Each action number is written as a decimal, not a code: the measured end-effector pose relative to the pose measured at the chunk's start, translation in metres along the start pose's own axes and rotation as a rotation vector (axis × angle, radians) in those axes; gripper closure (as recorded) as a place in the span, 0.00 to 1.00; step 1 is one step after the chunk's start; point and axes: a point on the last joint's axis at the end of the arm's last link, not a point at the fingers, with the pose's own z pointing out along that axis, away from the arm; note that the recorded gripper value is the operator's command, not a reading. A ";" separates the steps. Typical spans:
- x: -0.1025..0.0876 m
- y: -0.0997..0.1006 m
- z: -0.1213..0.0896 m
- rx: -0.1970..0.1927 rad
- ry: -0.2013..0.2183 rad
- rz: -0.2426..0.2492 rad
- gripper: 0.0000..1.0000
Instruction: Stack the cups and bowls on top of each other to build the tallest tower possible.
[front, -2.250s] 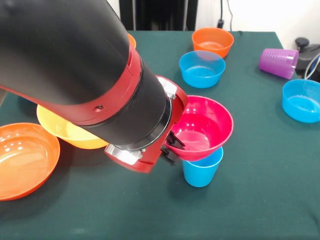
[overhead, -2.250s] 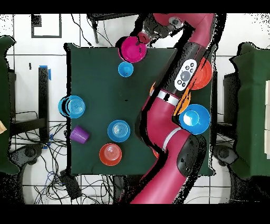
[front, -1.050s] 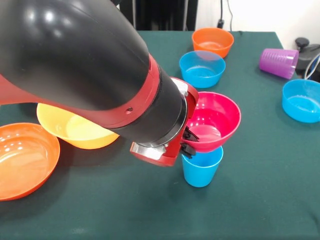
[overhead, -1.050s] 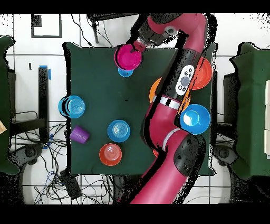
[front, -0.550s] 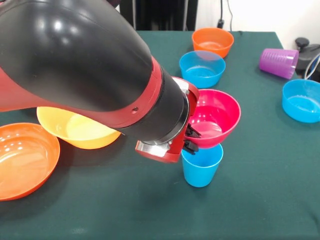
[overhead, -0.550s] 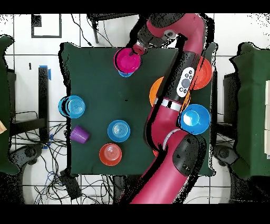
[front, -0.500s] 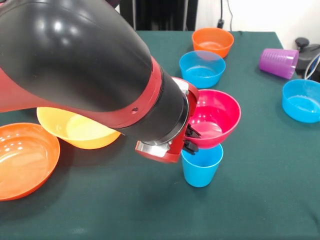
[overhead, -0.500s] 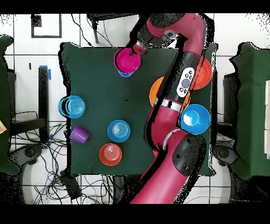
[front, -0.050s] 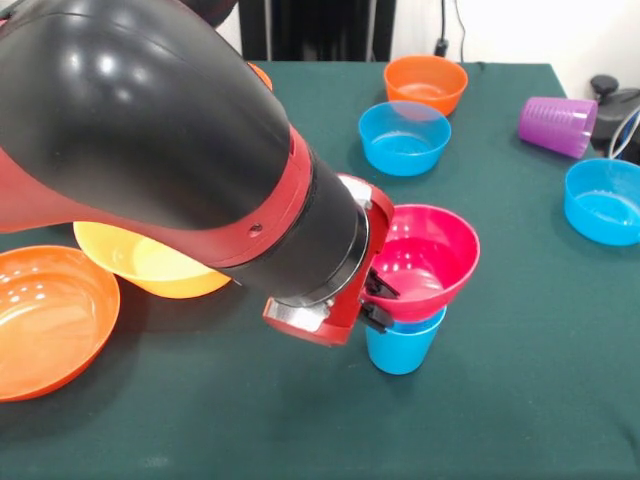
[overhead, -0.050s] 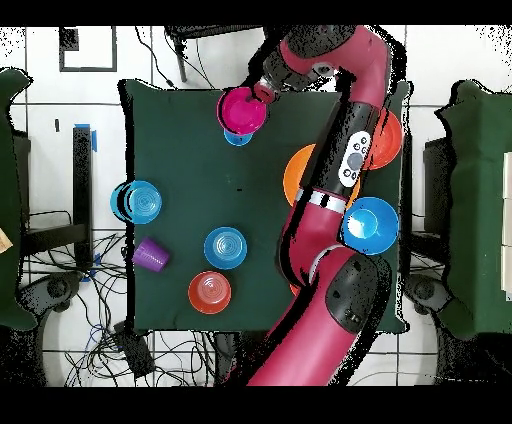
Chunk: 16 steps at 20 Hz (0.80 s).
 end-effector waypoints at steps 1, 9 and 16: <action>0.000 -0.001 0.000 0.005 -0.004 0.002 1.00; 0.003 -0.005 0.003 0.033 -0.032 0.004 1.00; 0.010 -0.008 0.009 0.034 -0.023 0.008 1.00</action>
